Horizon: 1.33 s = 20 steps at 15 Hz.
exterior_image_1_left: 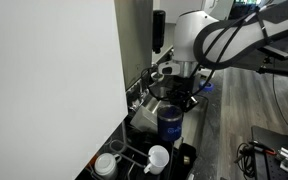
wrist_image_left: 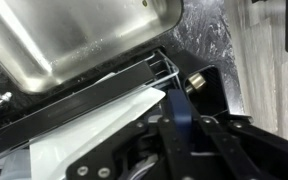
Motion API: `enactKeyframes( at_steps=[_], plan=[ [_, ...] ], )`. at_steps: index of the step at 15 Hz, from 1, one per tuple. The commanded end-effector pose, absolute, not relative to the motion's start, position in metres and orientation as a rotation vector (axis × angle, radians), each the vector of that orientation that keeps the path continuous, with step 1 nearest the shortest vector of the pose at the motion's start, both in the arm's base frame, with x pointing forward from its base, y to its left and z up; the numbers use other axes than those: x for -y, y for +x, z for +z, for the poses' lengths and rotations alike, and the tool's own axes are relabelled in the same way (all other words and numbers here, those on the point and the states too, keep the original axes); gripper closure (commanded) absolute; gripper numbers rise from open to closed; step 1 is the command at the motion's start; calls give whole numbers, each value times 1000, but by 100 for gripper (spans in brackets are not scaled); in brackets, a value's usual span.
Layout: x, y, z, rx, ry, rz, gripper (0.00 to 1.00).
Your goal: Pick the cups from the sink and put them in the rack
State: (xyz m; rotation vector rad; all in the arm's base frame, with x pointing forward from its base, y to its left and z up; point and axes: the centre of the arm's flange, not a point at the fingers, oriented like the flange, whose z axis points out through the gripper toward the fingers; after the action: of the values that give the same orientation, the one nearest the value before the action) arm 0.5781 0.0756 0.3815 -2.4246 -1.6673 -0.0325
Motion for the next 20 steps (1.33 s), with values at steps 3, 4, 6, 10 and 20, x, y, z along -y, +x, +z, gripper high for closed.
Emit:
enactKeyframes(
  at_steps=[3,4,6,10,20],
  plan=[
    [-77,578,379,1668,-2421,-25,84],
    [-77,578,379,1668,-2421,-25,84],
    [-77,578,379,1668,-2420,-25,84],
    [-77,578,379,1668,-2420,-25,84],
    [-90,579,375,1720,-2391,-15,96]
  ],
)
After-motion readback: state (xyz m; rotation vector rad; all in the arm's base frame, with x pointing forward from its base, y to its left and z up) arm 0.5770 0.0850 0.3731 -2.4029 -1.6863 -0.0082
